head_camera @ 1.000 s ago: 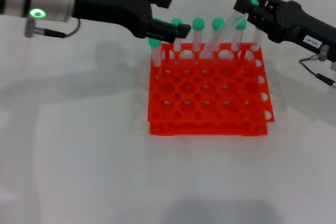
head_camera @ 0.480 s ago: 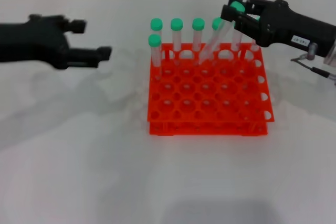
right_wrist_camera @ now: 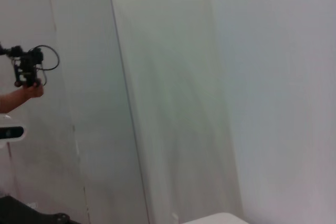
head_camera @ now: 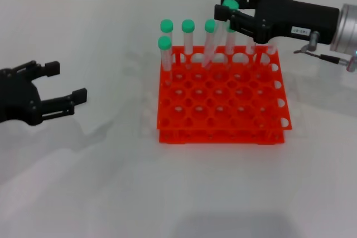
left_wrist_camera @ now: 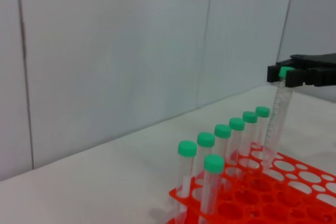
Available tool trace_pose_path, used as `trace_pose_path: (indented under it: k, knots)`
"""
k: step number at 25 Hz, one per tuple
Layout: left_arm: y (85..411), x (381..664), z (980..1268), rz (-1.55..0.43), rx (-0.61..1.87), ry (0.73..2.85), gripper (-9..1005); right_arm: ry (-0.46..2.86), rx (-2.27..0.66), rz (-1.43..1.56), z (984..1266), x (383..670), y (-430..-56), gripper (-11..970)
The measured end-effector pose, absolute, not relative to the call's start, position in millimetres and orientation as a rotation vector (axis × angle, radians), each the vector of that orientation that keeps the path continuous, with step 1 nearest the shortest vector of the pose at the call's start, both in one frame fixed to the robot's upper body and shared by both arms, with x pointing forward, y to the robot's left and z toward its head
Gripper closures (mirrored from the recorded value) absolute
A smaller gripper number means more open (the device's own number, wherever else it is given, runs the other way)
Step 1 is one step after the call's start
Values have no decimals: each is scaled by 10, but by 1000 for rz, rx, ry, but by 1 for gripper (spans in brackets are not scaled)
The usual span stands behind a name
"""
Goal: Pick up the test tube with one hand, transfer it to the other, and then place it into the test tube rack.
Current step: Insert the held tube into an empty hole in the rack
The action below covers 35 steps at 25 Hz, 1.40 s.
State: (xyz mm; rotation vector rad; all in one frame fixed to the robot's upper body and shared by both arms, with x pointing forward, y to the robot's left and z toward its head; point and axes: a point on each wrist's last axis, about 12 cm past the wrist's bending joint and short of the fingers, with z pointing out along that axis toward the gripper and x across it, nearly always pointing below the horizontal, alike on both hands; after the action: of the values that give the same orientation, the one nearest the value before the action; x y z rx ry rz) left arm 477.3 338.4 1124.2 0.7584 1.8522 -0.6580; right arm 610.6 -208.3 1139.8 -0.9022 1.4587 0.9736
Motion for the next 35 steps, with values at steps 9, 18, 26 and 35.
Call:
trace_pose_path:
  k: [9,18,26,35]
  knots:
    - [3479,4665,10957,-667,710,1817,123,1482,-986,954,11551,6289,-1804,693]
    - [3484,4666,10906,-666,696,1815,123,1530,-1036,922,11538,6356,-1611,693]
    - [3464,4683,10892,-683,692,1812,124,1555,-1056,891,11465,6344,-1571,693]
    - [3469,4660,10830,-673,700,1810,124,1553,-1034,864,11466,6369,-1601,693]
